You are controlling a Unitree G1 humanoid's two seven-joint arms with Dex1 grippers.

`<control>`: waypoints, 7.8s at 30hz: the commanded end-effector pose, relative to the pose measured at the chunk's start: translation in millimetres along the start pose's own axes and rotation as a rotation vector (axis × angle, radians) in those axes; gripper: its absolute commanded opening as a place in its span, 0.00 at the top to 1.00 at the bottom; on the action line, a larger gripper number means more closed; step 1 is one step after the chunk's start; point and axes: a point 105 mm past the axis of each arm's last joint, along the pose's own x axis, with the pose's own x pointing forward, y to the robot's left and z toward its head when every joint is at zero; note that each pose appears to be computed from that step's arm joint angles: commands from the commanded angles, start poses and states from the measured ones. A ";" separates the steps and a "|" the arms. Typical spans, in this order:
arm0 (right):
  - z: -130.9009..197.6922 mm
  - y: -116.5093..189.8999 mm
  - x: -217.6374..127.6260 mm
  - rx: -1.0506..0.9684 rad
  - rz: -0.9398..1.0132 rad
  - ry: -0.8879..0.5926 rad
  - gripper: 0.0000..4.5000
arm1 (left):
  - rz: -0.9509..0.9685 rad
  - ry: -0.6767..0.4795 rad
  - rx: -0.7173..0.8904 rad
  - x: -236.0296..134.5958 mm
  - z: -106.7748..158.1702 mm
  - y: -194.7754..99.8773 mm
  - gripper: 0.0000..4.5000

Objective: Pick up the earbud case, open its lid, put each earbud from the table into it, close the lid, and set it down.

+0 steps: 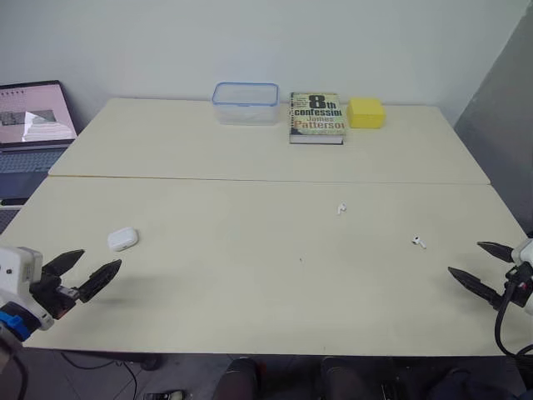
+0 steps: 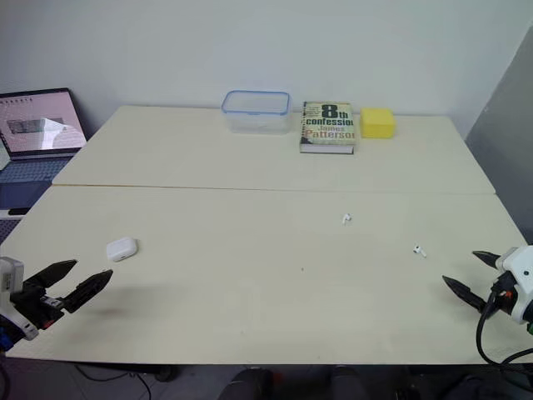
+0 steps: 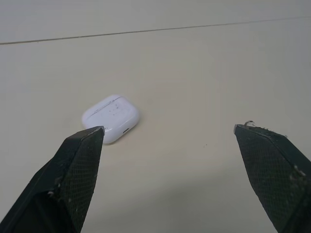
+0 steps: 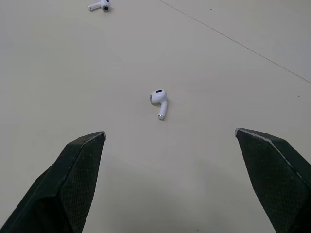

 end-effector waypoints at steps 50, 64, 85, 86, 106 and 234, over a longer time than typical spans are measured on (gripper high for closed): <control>202.7 112.2 78.3 -0.257 0.798 -0.295 0.00 | 0.658 0.093 -0.273 101.8 -24.3 13.3 0.00; 202.3 117.3 74.6 -0.252 0.796 -0.303 0.00 | 0.611 0.174 -0.209 95.3 -37.3 22.3 0.38; 139.8 154.4 61.8 0.251 0.837 0.012 0.00 | -0.892 -0.377 0.492 113.8 11.6 -240.4 0.38; 139.7 158.2 63.1 0.271 0.841 0.016 0.00 | -0.909 -0.405 0.502 113.9 14.9 -243.3 0.38; 149.4 197.1 105.9 0.634 0.924 0.040 0.00 | -1.034 -0.637 0.608 103.9 39.0 -261.2 0.38; 177.9 159.2 101.2 -0.569 0.718 -0.240 0.00 | -1.071 -0.243 0.096 111.7 31.6 -266.1 0.82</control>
